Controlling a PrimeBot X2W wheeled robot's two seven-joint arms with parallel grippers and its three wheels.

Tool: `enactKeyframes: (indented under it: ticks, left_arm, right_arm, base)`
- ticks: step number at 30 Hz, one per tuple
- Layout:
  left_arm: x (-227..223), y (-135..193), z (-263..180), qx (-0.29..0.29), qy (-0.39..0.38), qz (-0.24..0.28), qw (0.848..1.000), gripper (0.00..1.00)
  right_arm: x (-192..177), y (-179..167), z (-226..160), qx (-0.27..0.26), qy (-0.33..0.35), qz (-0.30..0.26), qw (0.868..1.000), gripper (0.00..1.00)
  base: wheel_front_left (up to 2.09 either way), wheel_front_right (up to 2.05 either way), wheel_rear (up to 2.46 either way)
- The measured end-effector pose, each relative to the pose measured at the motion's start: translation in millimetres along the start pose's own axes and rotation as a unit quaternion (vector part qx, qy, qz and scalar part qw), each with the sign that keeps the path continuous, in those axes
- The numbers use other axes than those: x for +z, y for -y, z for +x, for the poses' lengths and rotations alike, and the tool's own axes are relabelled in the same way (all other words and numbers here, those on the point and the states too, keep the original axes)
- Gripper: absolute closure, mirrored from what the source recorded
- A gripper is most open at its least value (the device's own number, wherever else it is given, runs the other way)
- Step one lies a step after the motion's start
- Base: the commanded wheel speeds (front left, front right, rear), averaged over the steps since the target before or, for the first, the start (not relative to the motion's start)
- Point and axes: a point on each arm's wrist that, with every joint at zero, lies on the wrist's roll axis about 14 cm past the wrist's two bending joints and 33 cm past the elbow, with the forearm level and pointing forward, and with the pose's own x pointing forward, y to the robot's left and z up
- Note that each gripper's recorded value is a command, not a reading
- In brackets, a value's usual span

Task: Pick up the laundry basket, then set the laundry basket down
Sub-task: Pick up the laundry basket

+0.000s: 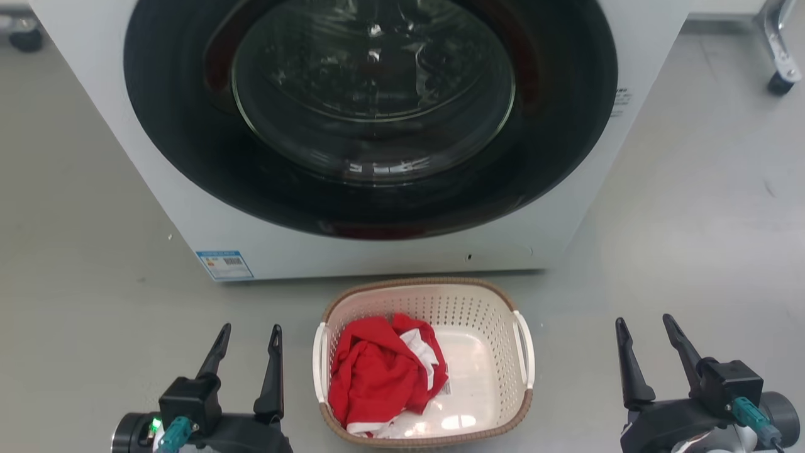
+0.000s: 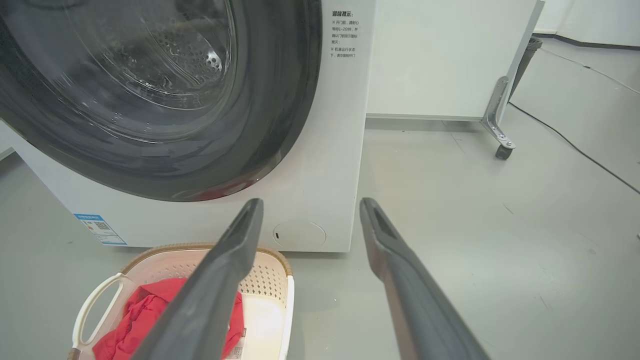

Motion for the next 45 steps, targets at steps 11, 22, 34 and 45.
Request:
enactKeyframes:
  ticks: [11,22,34,45]
  left_arm:
    - [-29,-4,34,0.003,-0.037,-0.01,0.999,0.0]
    - [-68,-6,70,0.0,-0.078,-0.021,0.997,0.0]
    - [-135,-2,93,-0.006,-0.153,-0.047,0.987,0.0]
    - [-200,-3,100,-0.013,-0.229,-0.055,0.972,0.0]
  right_arm:
    - [-30,0,32,0.004,-0.034,0.006,0.999,0.0]
    - [-71,-1,63,0.004,-0.073,0.016,0.997,0.0]
    - [-127,-2,88,0.006,-0.125,0.022,0.992,0.0]
    - [-182,-10,99,0.019,-0.179,0.029,0.983,0.0]
  base:
    - [0.0,0.0,0.0]
    - [0.0,0.0,0.0]
    - [0.0,0.0,0.0]
    - [0.0,0.0,0.0]
